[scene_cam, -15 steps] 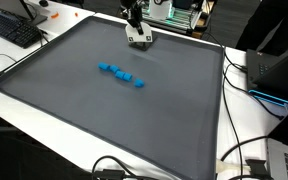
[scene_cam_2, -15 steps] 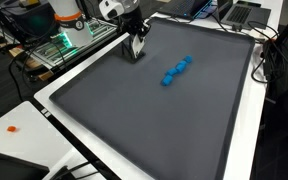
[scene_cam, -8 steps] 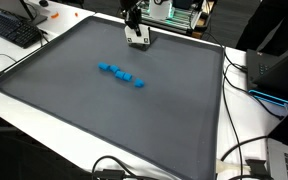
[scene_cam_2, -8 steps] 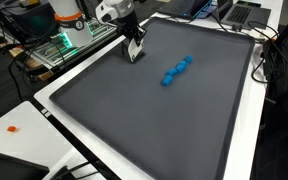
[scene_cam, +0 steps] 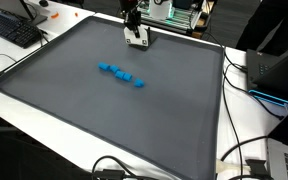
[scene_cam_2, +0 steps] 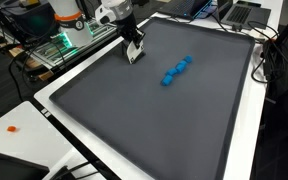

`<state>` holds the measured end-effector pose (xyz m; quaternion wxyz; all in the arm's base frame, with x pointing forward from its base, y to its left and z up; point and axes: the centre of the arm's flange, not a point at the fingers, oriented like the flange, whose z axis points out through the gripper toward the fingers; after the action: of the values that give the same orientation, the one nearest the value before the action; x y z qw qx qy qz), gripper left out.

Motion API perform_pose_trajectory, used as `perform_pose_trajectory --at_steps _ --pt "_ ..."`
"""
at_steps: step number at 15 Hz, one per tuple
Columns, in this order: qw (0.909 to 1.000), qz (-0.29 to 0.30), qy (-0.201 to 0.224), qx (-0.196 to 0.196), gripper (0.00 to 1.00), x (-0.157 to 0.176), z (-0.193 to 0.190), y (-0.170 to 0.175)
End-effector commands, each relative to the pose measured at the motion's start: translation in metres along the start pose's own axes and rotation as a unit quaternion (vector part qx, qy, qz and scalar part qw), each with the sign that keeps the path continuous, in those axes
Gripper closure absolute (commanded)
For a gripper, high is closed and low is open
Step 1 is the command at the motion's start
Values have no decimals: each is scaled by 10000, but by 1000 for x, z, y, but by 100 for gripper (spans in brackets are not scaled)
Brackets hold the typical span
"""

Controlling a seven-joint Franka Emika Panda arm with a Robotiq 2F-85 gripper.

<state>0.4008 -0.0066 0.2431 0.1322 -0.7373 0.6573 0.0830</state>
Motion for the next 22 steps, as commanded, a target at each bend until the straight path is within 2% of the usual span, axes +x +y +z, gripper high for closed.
perform_pose_trajectory --at_steps 1,21,22 --pt "9999 10 86 97 99 -5 13 4" --pt "9993 -38 357 -124 99 -21 30 4" --pt "9996 -79 254 -134 71 -20 28 3"
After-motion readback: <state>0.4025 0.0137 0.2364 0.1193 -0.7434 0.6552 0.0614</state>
